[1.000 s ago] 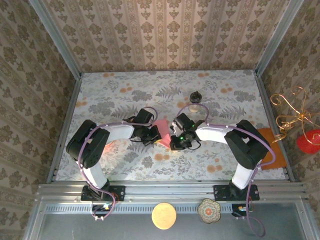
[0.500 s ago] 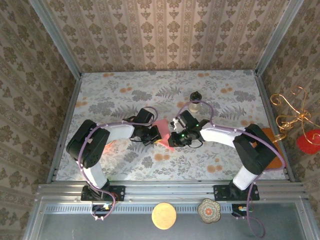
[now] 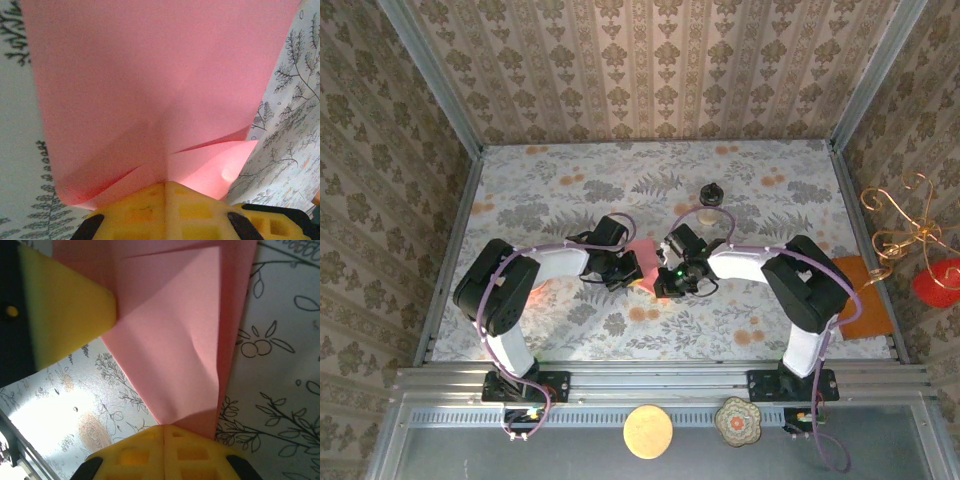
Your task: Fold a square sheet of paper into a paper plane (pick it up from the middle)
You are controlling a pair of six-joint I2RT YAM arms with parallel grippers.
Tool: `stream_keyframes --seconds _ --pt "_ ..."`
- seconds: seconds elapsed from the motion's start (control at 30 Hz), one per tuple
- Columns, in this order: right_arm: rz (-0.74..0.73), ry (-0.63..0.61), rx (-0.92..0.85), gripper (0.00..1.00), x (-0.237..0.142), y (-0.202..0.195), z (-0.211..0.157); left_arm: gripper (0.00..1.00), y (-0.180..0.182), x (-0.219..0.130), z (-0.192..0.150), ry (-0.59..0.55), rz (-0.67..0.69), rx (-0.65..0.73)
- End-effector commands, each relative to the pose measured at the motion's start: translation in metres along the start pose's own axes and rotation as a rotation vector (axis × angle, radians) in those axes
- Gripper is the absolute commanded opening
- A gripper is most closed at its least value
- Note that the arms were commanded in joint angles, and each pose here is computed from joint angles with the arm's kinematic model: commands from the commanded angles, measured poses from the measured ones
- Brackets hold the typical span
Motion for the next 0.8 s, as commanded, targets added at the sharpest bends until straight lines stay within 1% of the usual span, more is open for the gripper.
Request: stream_keyframes --seconds 0.0,0.1,0.2,0.4,0.6,0.77 --pt "-0.052 0.053 0.011 0.08 0.006 -0.010 -0.011 0.08 0.003 -0.004 0.000 -0.018 0.056 0.051" --pt "-0.086 0.074 0.023 0.07 0.010 -0.019 -0.018 0.08 -0.012 -0.014 -0.002 -0.038 0.023 0.113" --pt "-0.085 0.088 0.040 0.06 0.014 -0.022 -0.022 0.08 -0.021 -0.017 -0.006 -0.036 -0.036 0.147" --pt "-0.076 0.094 0.066 0.05 0.017 -0.024 -0.026 0.08 -0.026 -0.004 -0.022 0.012 -0.125 0.162" --pt "-0.074 0.102 0.088 0.05 0.019 -0.025 -0.029 0.08 -0.023 0.011 -0.033 0.041 -0.113 0.187" --pt "-0.104 0.122 0.115 0.05 0.019 -0.033 -0.038 0.08 -0.006 0.014 -0.028 0.012 -0.061 0.188"
Point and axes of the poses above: each hand's point on the last joint's axis, 136 mm out from that joint toward the fingers, its own x axis out along the fingers, its own y axis along the line the jaws close on, z = x × y, the point moved 3 cm from there along -x, back along the fingers, and after that the axes turned 8 degrees about -x, right-handed, at the moved point
